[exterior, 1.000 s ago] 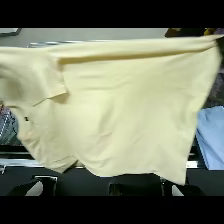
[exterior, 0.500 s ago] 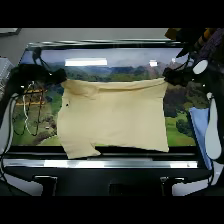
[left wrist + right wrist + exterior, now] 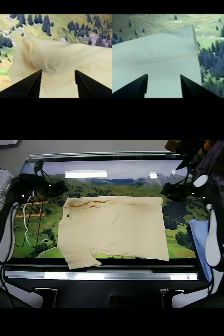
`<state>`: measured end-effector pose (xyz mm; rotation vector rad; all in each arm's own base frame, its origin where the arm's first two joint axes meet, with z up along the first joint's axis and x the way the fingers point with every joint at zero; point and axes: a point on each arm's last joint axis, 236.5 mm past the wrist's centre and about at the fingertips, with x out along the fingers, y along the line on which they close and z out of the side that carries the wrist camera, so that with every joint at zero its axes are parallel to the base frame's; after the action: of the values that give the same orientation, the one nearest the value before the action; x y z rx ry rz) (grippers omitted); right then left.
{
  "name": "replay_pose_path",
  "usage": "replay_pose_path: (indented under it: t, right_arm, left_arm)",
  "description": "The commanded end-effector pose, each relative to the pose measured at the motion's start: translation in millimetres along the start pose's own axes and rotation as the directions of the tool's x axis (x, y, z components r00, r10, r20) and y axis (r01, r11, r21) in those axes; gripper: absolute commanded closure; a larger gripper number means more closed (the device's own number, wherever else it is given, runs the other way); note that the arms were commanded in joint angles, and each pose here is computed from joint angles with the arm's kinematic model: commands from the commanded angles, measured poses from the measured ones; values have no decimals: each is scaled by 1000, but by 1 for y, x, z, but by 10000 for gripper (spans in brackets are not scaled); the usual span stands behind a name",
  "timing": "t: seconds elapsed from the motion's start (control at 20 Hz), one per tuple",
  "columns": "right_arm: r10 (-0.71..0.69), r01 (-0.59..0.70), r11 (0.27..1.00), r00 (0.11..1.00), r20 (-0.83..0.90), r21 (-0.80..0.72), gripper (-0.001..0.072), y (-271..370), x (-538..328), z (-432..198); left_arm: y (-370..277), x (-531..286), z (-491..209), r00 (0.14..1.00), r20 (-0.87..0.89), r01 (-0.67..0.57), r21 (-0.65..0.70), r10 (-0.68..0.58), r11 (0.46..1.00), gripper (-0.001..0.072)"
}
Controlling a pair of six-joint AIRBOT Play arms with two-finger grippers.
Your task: Fold the clothes and pants, and hang the long-sleeved shirts on hangers.
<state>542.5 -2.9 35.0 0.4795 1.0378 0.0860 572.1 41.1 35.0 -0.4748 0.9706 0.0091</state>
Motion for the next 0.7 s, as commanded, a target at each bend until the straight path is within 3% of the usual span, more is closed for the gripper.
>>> replay_pose_path:
  t: [0.0,0.2,0.45,0.65]
  right_arm:
    - [9,-15,998,996,-91,-69,244,-15,-77,-25]
    - [19,-14,999,992,-127,45,244,-58,-120,-84]
    - [64,25,981,893,-445,191,244,-76,-89,-243]
    - [23,115,974,812,-584,197,245,-101,-76,-316]
  left_arm:
    - [15,-70,-15,995,-103,-14,48,18,999,222]
    - [29,-131,-34,992,-128,6,-7,-6,1000,224]
    - [63,-149,-100,982,-187,-47,-124,23,991,225]
    - [77,-136,-157,960,-279,-73,-188,18,980,225]
